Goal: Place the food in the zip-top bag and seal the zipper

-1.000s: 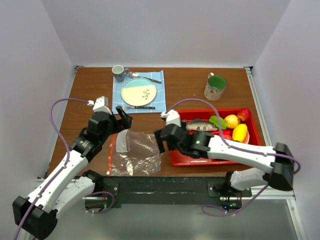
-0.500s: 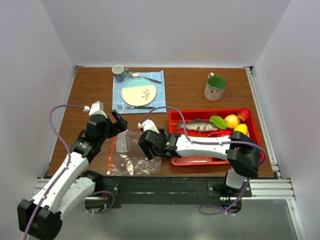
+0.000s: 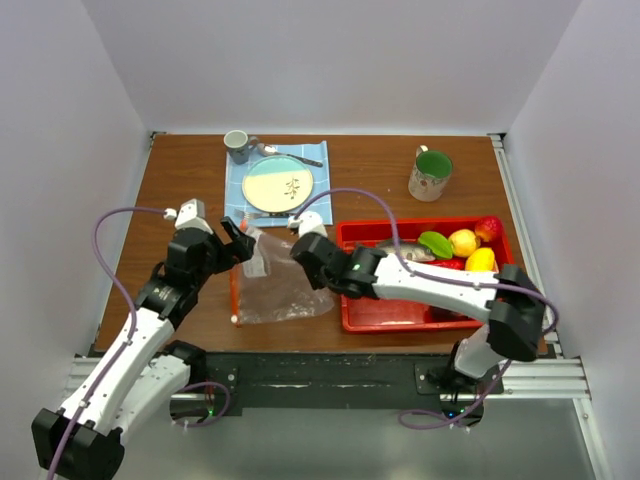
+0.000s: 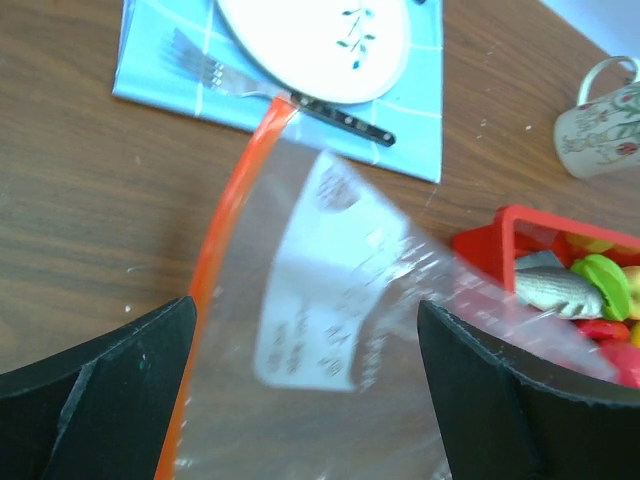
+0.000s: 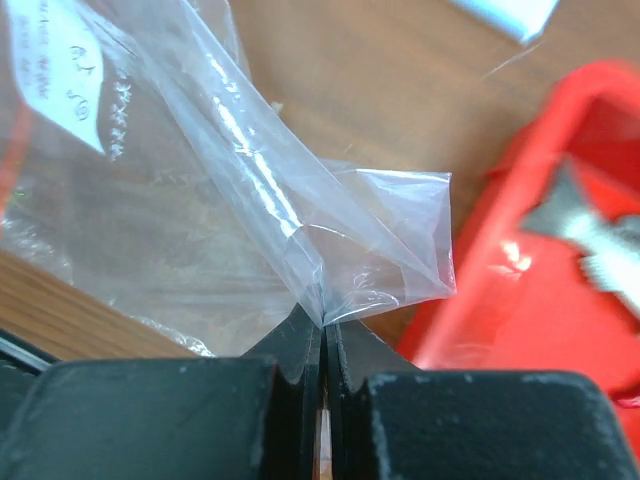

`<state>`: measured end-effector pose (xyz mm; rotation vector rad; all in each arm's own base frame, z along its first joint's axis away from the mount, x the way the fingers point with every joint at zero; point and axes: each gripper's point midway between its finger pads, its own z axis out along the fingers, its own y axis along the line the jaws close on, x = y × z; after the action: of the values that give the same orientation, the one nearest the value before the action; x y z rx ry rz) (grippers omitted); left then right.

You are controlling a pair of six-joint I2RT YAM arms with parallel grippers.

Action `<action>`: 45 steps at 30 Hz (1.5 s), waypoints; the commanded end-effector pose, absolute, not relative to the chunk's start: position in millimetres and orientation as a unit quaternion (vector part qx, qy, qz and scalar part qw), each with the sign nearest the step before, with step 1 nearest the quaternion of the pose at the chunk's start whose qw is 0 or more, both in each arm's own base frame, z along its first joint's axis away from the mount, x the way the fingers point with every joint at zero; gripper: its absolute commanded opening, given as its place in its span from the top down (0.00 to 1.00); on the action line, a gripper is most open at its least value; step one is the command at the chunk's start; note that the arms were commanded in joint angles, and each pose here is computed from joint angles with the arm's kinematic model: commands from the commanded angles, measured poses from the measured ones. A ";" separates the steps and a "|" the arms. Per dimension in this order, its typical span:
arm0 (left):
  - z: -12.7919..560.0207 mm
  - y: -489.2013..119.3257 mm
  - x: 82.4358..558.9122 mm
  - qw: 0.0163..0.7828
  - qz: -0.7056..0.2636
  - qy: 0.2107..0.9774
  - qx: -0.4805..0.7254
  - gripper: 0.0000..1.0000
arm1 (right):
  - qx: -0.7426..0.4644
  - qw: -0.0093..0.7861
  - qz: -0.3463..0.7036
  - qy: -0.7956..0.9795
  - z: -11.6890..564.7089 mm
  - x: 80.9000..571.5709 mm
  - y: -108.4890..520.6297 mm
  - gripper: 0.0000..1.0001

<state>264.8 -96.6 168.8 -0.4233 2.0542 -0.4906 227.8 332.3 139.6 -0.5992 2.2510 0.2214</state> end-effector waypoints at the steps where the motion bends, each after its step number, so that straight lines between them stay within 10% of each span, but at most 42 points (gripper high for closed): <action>1: 229.8 -102.7 275.1 0.530 -0.229 0.805 -0.136 0.04 | -0.200 0.438 0.169 0.860 218.1 244.2 315.2 1.00; 18: 342.7 -137.5 275.1 0.566 -0.351 0.745 -0.034 0.18 | -0.155 0.488 0.168 0.842 260.5 232.7 227.4 1.00; 28: 328.0 -158.1 282.1 0.490 -0.523 0.697 0.004 0.46 | -0.106 0.518 0.176 0.831 275.6 214.2 187.2 1.00; 45: 305.4 -169.2 277.9 0.463 -0.547 0.696 0.053 0.40 | -0.096 0.504 0.239 0.824 286.8 207.0 206.6 1.00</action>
<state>279.5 -168.5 309.4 0.0931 1.7172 -1.3346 205.6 199.1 264.8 -0.2760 2.0388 0.4984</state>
